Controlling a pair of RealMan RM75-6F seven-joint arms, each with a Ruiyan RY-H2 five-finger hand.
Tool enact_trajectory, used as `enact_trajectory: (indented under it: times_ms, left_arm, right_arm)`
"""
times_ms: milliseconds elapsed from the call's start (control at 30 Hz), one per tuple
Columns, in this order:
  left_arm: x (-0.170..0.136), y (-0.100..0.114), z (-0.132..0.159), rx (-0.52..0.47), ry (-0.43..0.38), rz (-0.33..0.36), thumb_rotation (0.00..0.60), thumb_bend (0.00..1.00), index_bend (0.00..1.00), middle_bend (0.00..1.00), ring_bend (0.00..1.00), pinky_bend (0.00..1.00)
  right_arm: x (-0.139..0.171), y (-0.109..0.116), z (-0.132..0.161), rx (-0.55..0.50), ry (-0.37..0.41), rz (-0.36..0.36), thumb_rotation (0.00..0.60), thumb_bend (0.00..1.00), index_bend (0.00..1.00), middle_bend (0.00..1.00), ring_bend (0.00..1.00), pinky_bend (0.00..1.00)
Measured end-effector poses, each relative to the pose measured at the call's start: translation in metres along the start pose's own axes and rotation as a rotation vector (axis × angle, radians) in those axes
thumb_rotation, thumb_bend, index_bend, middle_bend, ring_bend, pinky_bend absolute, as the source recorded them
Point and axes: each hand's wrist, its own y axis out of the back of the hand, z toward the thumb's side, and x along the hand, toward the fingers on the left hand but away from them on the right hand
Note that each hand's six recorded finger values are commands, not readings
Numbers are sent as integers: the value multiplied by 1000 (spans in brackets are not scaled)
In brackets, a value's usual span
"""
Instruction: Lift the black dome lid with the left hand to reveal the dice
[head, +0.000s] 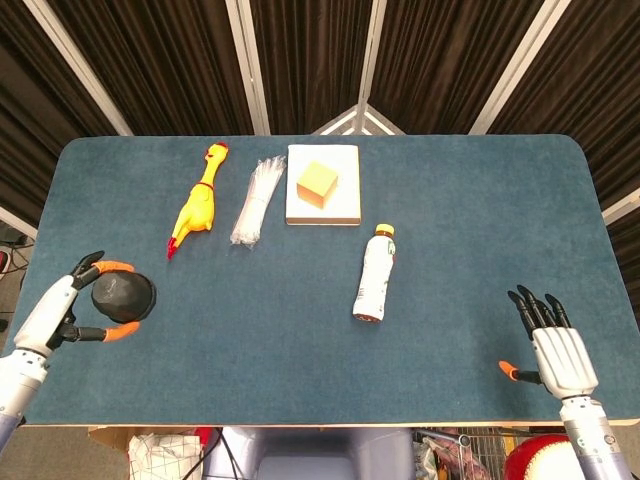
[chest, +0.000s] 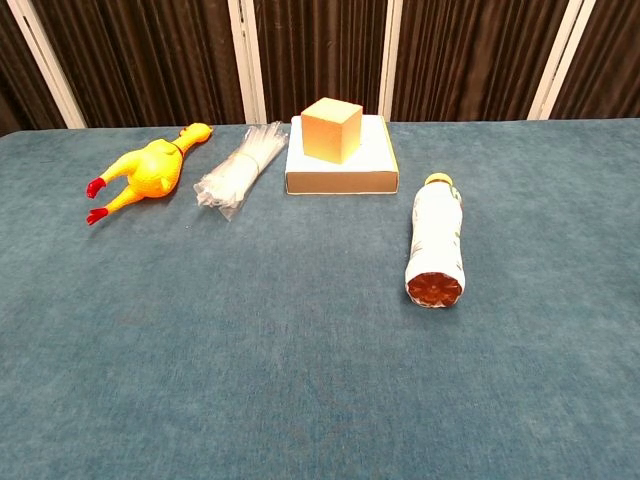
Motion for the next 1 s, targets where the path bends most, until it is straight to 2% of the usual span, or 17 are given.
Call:
enact_trajectory:
  times_ms: [67,200,300,400,600,800,1000]
  left_arm:
    - [8,-10,-16,4,22,-14,600,543,309,497,0,0]
    - [35,-53,-45,-11,48,-44,600,543,297,497,0,0]
    - [55,-84,-57,1,57,-51,600,543,299,499,0,0]
    - [72,-105,-64,45,60,-41,600,543,302,501,0,0]
    - [91,-125,-74,109,81,-14,600,543,300,502,0,0]
    - [100,-134,-84,118,99,3,600,543,297,497,0,0]
    - [105,-142,-88,114,86,10,600,542,289,450,0,0]
  right_arm:
    - [-1,-2,0,2,1,4,600,148,0,0,153,0]
    - [-3,-4,-1,5,-4,12,600,147,0,0,153,0]
    - [-4,-5,-3,4,-10,17,600,147,0,0,153,0]
    - [-5,-6,-4,0,-9,20,600,147,0,0,153,0]
    - [-5,-8,-2,-3,-1,24,600,147,0,0,153,0]
    - [-8,-9,-3,-4,-6,32,600,147,0,0,153,0]
    - [-7,-10,-5,-4,-9,33,600,147,0,0,153,0]
